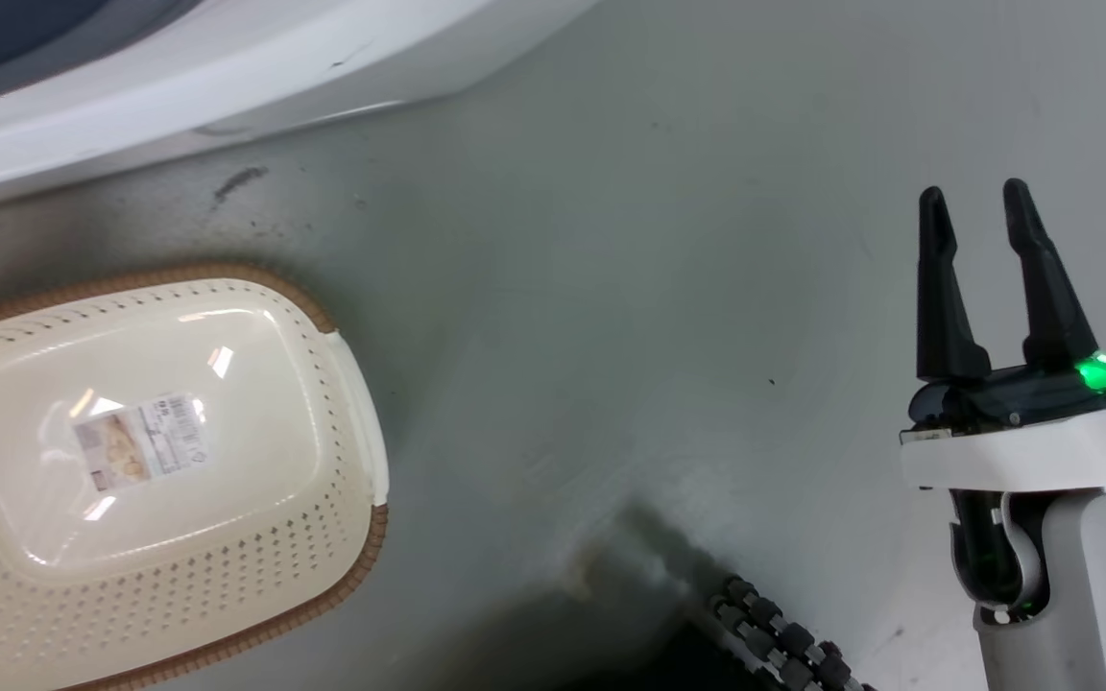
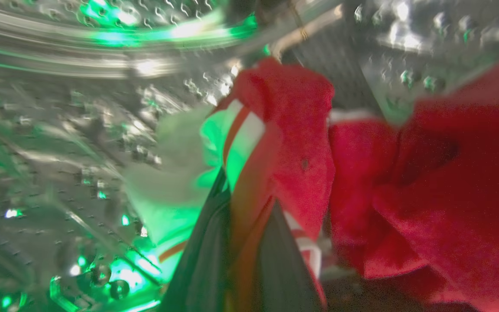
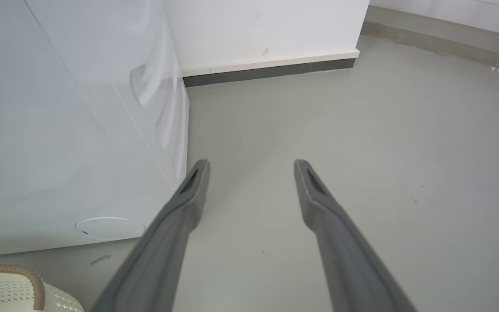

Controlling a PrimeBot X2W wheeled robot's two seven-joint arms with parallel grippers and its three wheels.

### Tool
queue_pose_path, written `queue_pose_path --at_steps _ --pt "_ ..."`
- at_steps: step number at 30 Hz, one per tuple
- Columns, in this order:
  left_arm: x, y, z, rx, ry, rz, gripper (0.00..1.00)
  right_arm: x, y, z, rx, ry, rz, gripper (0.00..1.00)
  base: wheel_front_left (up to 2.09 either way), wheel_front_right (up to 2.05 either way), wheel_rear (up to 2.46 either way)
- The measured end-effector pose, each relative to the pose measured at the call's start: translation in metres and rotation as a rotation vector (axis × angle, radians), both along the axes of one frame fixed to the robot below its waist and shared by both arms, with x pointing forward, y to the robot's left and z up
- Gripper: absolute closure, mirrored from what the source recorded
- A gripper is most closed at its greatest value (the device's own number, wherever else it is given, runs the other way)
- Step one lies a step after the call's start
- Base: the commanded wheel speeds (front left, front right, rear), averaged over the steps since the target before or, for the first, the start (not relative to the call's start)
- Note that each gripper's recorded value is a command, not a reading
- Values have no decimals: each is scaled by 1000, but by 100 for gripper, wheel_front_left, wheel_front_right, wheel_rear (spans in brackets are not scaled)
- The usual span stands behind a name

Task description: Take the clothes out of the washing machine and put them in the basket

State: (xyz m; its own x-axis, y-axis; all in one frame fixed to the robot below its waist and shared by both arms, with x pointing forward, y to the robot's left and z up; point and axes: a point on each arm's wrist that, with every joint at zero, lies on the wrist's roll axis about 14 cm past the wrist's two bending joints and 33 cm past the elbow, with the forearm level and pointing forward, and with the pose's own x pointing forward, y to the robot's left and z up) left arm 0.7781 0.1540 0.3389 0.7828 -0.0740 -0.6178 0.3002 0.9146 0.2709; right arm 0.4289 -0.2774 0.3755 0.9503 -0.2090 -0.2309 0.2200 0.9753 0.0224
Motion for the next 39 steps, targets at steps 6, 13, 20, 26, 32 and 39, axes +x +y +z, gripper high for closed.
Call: queue_pose_path --at_steps 6,13,20,26,32,39 --pt "-13 -12 36 -112 -191 -20 100 7 2 30 -66 -69 32 0 0 0 0" --pt "-54 -31 72 -237 -358 -64 100 5 11 59 -80 -141 60 0 0 0 0" --pt "-104 -25 104 -326 -468 -46 100 -2 27 85 -83 -202 99 0 0 0 0" --pt "-142 -21 150 -394 -568 -39 100 -8 43 103 -96 -245 145 0 0 0 0" --pt "-186 -14 197 -419 -711 -66 100 -9 57 121 -114 -294 188 0 0 0 0" --pt "-238 -8 230 -454 -813 -70 100 -11 70 137 -110 -339 220 0 0 0 0"
